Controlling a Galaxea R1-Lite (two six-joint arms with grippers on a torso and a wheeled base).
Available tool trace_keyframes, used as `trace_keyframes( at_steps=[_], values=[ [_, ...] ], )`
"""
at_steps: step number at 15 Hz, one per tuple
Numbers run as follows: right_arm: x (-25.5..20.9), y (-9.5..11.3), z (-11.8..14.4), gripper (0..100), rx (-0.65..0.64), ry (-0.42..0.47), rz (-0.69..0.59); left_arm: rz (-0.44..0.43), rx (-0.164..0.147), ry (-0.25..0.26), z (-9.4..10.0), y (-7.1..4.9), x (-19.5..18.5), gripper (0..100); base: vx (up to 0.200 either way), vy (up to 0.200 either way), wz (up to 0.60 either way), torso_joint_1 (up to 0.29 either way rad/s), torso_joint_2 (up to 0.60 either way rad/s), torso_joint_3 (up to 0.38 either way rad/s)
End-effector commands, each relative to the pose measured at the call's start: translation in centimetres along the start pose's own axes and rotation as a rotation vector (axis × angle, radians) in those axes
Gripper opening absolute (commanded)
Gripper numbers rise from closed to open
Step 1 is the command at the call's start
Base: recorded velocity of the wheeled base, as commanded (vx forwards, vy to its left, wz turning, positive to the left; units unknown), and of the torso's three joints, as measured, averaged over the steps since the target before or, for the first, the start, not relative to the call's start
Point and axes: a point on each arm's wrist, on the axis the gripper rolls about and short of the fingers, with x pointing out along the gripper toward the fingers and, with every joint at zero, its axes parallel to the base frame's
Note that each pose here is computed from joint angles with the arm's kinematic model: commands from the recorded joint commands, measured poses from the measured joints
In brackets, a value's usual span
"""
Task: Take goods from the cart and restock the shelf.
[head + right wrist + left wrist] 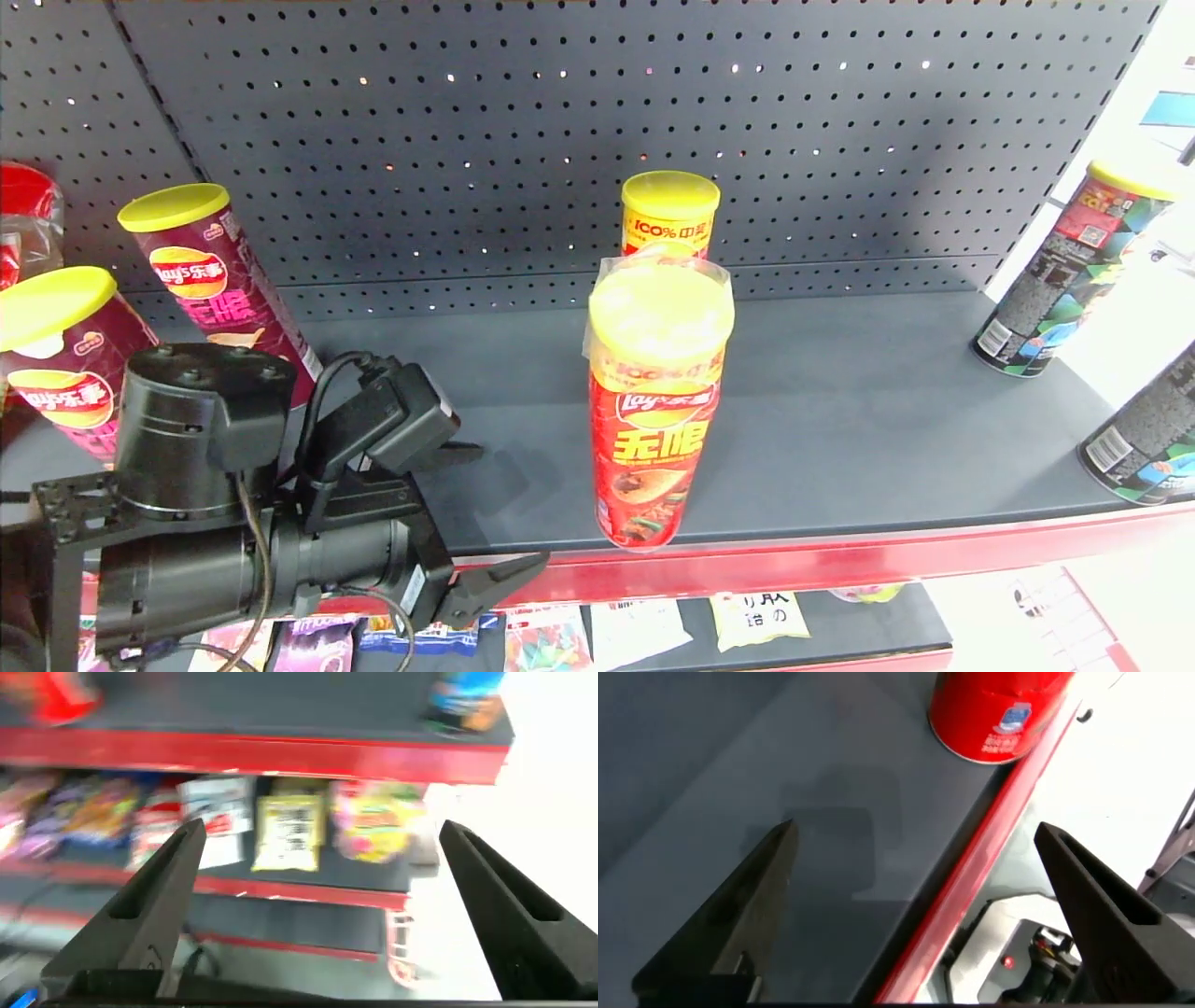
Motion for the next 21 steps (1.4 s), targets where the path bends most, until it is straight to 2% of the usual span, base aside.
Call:
trace_keyframes(
  at_steps=[1, 4, 12, 21],
  values=[
    [0.0, 0.0, -1.0, 100, 0.007, -0.01, -0.027, -0.001, -0.002, 0.006, 0.2, 0.2, 0.7, 100, 0.0, 0.0, 0.0, 0.0, 0.0, 0.0],
    [1.2, -0.1, -2.6, 100, 0.002, 0.062, -0.088, 0.001, -0.003, 0.01, 0.7, 0.6, 1.8, 100, 0.0, 0.0, 0.0, 0.0, 0.0, 0.0],
    [4.0, 0.1, -5.6, 100, -0.009, 0.11, -0.099, 0.041, -0.007, 0.024, 1.5, 1.7, 4.0, 100, 0.0, 0.0, 0.0, 0.0, 0.0, 0.0],
    [4.6, 0.3, -5.8, 100, 0.0, 0.071, -0.055, 0.038, -0.003, 0.023, 1.9, 1.9, 4.9, 100, 0.0, 0.0, 0.0, 0.0, 0.0, 0.0]
  ],
)
